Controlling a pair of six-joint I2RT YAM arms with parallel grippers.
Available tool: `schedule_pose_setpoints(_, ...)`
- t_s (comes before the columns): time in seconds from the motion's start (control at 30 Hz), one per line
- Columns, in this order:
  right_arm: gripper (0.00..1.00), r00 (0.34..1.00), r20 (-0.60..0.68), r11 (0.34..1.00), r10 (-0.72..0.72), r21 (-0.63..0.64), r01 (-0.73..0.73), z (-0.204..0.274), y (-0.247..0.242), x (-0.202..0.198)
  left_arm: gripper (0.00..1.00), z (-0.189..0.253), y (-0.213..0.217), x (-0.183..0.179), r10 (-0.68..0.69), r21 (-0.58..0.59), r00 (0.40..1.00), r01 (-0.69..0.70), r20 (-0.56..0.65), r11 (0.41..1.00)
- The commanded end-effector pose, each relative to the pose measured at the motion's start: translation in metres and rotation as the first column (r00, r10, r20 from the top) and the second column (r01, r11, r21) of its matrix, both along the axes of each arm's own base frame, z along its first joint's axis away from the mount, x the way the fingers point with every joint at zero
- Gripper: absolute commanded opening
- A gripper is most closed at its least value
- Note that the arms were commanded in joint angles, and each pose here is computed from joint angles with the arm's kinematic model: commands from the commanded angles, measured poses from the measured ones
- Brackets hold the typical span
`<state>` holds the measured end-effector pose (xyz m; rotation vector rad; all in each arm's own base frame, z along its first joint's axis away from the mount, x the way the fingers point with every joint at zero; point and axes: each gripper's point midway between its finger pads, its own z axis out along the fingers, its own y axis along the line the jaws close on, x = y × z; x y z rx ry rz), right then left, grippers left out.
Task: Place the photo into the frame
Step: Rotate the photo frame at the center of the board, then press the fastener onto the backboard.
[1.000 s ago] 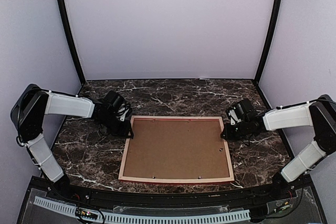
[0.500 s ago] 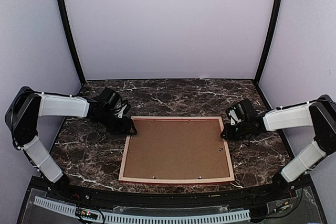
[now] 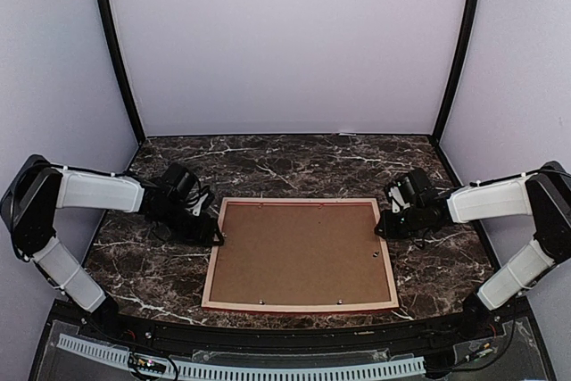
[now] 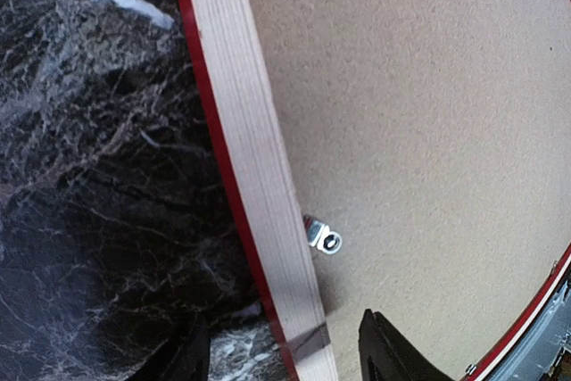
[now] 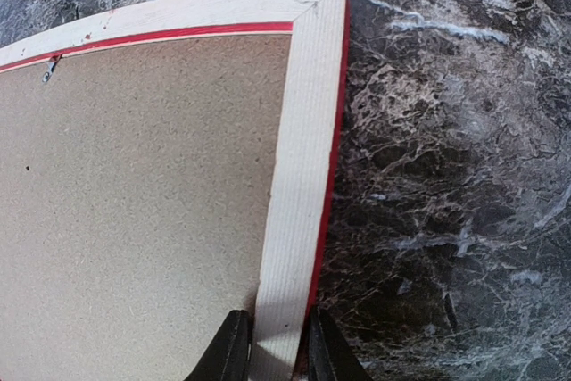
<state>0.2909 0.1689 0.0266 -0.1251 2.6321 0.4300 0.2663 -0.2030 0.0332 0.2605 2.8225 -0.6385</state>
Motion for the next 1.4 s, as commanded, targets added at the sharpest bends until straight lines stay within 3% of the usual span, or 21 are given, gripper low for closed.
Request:
schedule_pose_setpoints(0.0, 0.25, 0.999, -0.034, 1.000, 0.011, -0.005, -0.012, -0.005, -0.002, -0.009, 0.56, 0.004, -0.007, -0.006, -0.008, -0.057, 1.000, 0.008, -0.008, 0.998)
schedule_pose_setpoints(0.43, 0.31, 1.000, -0.029, 1.000, 0.009, -0.003, -0.009, -0.001, -0.001, -0.005, 0.31, -0.004, -0.012, -0.009, 0.035, -0.047, 0.999, -0.036, -0.028, 0.998)
schedule_pose_setpoints(0.57, 0.38, 1.000, -0.023, 1.000, 0.010, 0.001, -0.010, 0.003, 0.001, -0.003, 0.28, -0.009, -0.007, -0.010, 0.071, -0.015, 0.997, -0.072, -0.020, 0.997)
schedule_pose_setpoints(0.83, 0.63, 1.000, 0.009, 1.000, 0.000, 0.030, 0.000, 0.016, 0.002, -0.003, 0.22, -0.015, -0.009, -0.016, 0.113, -0.022, 0.993, -0.114, -0.025, 0.993)
schedule_pose_setpoints(1.03, 0.69, 1.000, 0.011, 0.998, -0.010, 0.062, 0.009, 0.021, 0.002, -0.013, 0.20, -0.019, -0.011, -0.019, 0.126, -0.015, 0.992, -0.126, -0.025, 0.992)
schedule_pose_setpoints(1.37, 0.71, 0.999, -0.022, 0.997, -0.035, 0.067, 0.036, 0.012, -0.001, -0.041, 0.18, -0.019, -0.010, -0.020, 0.129, 0.001, 0.992, -0.129, -0.014, 0.992)
